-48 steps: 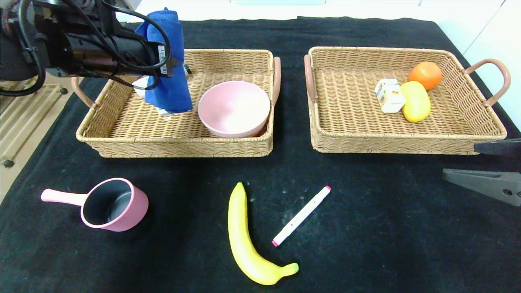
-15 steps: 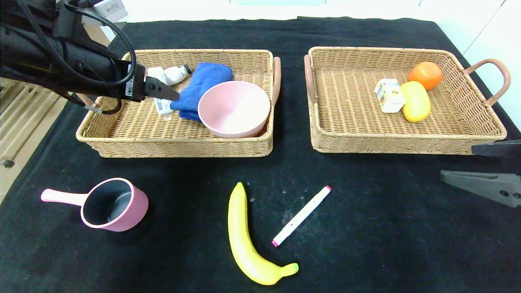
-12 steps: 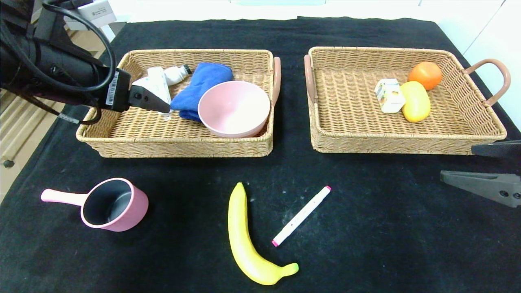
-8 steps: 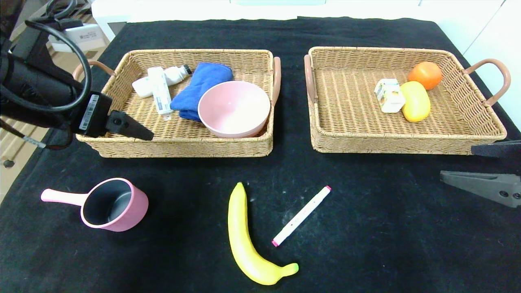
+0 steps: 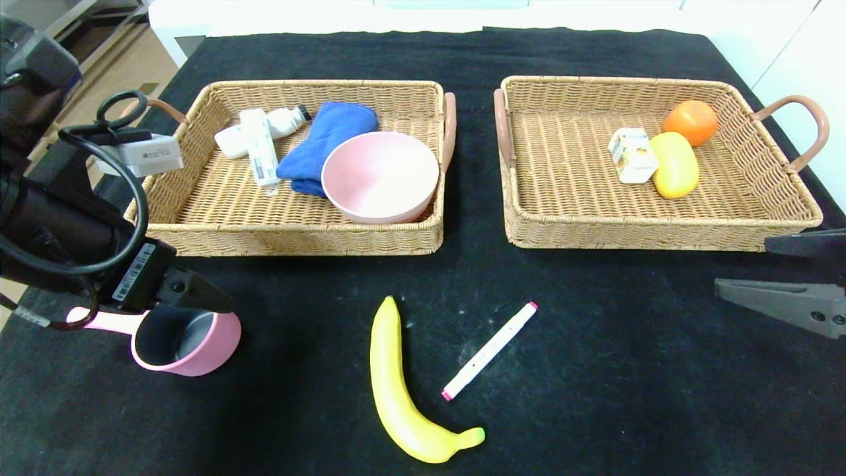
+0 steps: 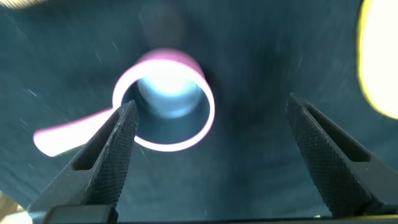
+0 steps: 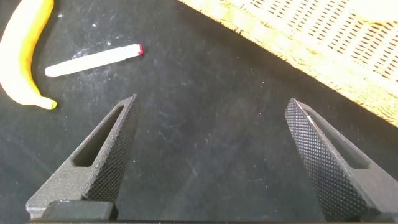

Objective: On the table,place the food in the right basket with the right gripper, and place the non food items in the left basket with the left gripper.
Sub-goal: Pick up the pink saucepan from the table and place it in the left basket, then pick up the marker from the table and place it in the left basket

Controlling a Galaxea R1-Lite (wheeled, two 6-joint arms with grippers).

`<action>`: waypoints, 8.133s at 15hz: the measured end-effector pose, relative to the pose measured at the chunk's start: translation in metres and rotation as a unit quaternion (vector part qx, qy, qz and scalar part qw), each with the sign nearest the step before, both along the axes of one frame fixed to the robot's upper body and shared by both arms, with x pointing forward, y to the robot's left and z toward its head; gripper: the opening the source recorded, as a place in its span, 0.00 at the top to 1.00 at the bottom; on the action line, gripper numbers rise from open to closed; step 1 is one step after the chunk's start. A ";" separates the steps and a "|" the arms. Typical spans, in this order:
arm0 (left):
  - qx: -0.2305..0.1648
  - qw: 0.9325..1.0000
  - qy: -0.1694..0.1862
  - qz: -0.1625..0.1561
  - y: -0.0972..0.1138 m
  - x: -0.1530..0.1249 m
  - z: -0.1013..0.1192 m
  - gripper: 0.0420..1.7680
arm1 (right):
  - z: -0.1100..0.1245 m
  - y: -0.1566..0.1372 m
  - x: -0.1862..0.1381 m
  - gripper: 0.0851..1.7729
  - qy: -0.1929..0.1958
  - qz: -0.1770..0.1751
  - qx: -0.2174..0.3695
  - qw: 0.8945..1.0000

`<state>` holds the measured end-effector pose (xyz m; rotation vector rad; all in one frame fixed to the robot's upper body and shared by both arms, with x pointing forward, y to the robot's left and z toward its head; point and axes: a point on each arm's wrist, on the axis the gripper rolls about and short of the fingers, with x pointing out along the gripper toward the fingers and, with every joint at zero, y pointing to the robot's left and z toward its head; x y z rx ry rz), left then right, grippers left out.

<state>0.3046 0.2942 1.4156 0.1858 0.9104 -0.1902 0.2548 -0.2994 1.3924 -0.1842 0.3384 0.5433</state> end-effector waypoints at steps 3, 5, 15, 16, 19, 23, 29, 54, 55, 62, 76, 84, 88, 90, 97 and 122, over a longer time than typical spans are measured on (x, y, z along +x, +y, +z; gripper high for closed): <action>0.006 1.000 0.028 0.001 0.001 -0.003 -0.015 0.04 | 0.000 0.000 0.000 0.04 0.001 0.000 0.000 1.000; 0.005 1.000 0.024 0.001 0.000 0.002 -0.025 0.03 | 0.000 0.000 0.000 0.04 0.000 0.000 0.000 1.000; 0.029 0.999 0.039 0.015 -0.002 0.015 -0.071 0.03 | -0.001 0.000 0.000 0.04 0.001 0.000 -0.001 1.000; 0.030 0.999 0.037 0.015 -0.002 0.016 -0.073 0.03 | -0.001 0.000 0.000 0.04 0.001 0.000 -0.001 1.000; 0.037 0.999 0.027 0.019 -0.004 0.021 -0.078 0.03 | -0.001 0.000 0.000 0.04 0.001 0.000 -0.001 1.000; 0.041 0.999 0.029 0.016 -0.006 0.022 -0.083 0.19 | -0.001 0.000 0.000 0.04 0.001 0.000 -0.001 1.000; 0.045 0.998 0.034 0.017 -0.006 0.022 -0.086 0.66 | -0.001 0.000 0.000 0.04 0.001 0.000 -0.001 1.000; 0.070 0.988 -0.134 -0.027 -0.031 0.008 -0.002 0.93 | -0.002 0.001 -0.002 0.04 -0.001 0.007 -0.009 1.000; 0.069 0.985 -0.153 -0.032 -0.033 0.009 0.007 0.93 | -0.002 0.001 -0.002 0.04 -0.001 0.007 -0.009 1.000; 0.057 0.969 -0.239 -0.040 -0.048 0.038 0.050 0.93 | -0.002 0.001 -0.001 0.04 -0.003 0.007 -0.008 1.000; 0.003 0.930 -0.365 -0.037 -0.050 0.135 0.043 0.93 | -0.002 0.001 -0.001 0.04 -0.004 0.007 -0.007 1.000; 0.005 0.923 -0.381 -0.046 -0.047 0.151 0.035 0.69 | -0.001 0.001 -0.001 0.04 -0.005 0.006 -0.007 1.000; 0.008 0.924 -0.380 -0.047 -0.047 0.151 0.034 0.43 | -0.001 0.001 -0.001 0.04 -0.005 0.006 -0.007 1.000; 0.011 0.923 -0.381 -0.049 -0.047 0.150 0.035 0.34 | -0.001 0.001 -0.001 0.04 -0.006 0.006 -0.007 1.000; 0.012 0.916 -0.395 -0.067 -0.052 0.129 0.049 0.16 | 0.000 0.000 -0.002 0.04 -0.008 0.005 -0.007 1.000; -0.088 0.897 -0.277 -0.333 -0.153 -0.004 -0.040 0.04 | 0.006 -0.002 -0.006 0.04 -0.019 -0.004 0.002 1.000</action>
